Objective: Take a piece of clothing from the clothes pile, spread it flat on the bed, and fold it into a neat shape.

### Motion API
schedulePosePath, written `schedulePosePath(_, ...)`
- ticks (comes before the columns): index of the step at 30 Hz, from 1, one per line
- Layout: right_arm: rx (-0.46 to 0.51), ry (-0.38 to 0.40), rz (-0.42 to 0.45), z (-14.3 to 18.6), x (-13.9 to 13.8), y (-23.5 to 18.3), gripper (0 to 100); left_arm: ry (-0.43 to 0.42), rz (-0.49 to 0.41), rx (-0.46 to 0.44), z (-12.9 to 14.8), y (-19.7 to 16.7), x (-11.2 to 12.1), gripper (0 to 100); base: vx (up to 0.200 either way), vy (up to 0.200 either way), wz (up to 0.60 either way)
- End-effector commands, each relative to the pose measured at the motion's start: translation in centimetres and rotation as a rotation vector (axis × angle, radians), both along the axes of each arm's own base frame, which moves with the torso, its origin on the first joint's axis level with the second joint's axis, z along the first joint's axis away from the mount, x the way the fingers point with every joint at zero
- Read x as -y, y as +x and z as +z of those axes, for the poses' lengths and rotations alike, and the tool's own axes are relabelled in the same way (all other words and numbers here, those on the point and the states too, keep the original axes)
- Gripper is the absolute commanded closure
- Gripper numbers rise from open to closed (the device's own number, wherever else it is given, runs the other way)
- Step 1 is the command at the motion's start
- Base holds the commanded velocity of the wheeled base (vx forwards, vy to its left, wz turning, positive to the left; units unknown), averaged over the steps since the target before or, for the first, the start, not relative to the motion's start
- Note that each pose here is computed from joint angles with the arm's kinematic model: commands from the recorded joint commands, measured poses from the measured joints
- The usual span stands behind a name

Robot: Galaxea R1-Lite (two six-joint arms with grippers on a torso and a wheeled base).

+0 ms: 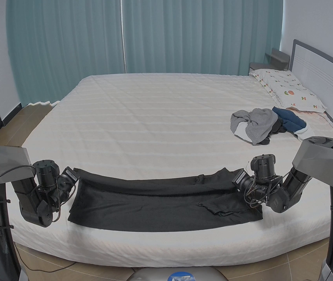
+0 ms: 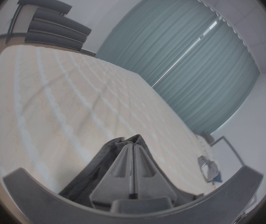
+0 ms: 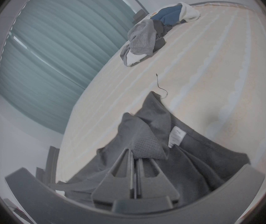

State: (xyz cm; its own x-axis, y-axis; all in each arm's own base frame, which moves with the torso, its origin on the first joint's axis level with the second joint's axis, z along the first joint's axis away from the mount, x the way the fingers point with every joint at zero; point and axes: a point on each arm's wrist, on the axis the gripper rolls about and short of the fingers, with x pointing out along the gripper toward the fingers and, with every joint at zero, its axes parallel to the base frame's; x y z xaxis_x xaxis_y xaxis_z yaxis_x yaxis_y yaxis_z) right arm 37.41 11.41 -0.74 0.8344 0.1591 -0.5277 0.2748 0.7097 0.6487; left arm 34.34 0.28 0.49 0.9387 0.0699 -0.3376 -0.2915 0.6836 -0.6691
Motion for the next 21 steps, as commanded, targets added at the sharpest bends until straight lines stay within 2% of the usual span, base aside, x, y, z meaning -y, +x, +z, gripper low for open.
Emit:
schedulePosePath(1, -0.056, -0.060, 0.032, -1.7, 0.2, -1.1, 100, 0.065, -0.015, -0.126, -3.2, -1.2, -0.2, 100, 0.000, 0.000, 0.00)
schedulePosePath(7, -0.092, -0.084, 0.046, -2.9, 0.1, -1.6, 100, 0.080, -0.021, -0.157, -3.8, -1.5, -0.2, 100, 0.000, 0.000, 0.00)
schedulePosePath(15, -0.090, -0.086, 0.051, -3.0, 0.0, -1.5, 100, 0.101, -0.033, -0.174, -4.0, -1.9, -0.2, 100, 0.000, 0.000, 0.00)
schedulePosePath(16, -0.088, -0.083, 0.053, -2.9, 0.0, -1.5, 0, 0.101, -0.033, -0.174, -4.0, -1.9, -0.2, 100, 0.000, 0.000, 0.00)
schedulePosePath(17, -0.085, -0.083, 0.053, -2.7, 0.0, -1.6, 0, 0.101, -0.035, -0.172, -4.0, -1.8, -0.1, 100, 0.000, 0.000, 0.00)
schedulePosePath(18, -0.061, -0.069, 0.048, -1.9, 0.0, -1.5, 0, 0.101, -0.033, -0.174, -4.0, -1.9, -0.2, 0, 0.000, 0.000, 0.00)
schedulePosePath(21, -0.008, -0.048, 0.037, 0.7, 0.6, -2.0, 0, 0.097, -0.034, -0.184, -4.0, -2.3, -0.2, 0, 0.000, 0.000, 0.00)
